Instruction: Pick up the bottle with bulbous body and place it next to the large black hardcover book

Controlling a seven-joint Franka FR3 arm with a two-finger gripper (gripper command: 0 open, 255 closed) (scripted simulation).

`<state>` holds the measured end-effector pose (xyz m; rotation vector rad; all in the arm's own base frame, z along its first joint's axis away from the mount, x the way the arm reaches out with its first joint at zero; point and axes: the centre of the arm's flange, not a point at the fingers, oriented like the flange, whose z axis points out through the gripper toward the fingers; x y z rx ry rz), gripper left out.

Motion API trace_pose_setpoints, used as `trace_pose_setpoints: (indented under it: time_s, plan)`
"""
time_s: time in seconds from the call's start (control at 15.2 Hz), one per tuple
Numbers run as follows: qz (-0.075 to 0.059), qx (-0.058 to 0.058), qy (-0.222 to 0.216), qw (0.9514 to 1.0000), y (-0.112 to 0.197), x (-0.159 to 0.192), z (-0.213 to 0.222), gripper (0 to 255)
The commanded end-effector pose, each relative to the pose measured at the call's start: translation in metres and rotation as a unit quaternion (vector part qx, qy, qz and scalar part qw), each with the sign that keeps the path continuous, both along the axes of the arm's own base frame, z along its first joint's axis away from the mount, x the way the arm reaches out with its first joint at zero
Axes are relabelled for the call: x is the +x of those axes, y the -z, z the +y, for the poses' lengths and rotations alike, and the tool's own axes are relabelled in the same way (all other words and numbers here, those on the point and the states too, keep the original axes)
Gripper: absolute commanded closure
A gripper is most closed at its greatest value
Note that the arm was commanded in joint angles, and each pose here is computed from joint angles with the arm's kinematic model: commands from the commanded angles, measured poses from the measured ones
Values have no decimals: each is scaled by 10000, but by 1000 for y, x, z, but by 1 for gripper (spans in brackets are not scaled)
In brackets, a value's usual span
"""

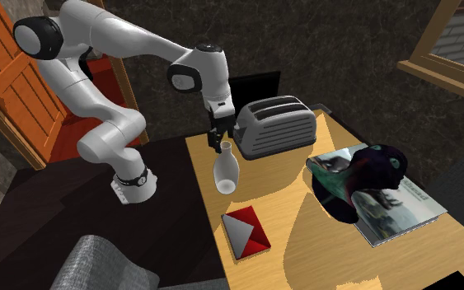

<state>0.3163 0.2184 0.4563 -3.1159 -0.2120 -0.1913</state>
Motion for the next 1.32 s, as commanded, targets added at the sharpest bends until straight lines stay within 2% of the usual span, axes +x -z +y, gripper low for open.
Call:
trace_pose_setpoints:
  time_s: [0.0,0.26,0.79,0.86,1.25]
  plan:
    - [1,4,1,10000,11,2,1,0]
    - [1,4,1,10000,35,5,2,0]
    - [1,3,1,10000,35,5,2,0]
    - [1,3,1,10000,35,5,2,255]
    - [1,3,1,10000,35,5,2,255]
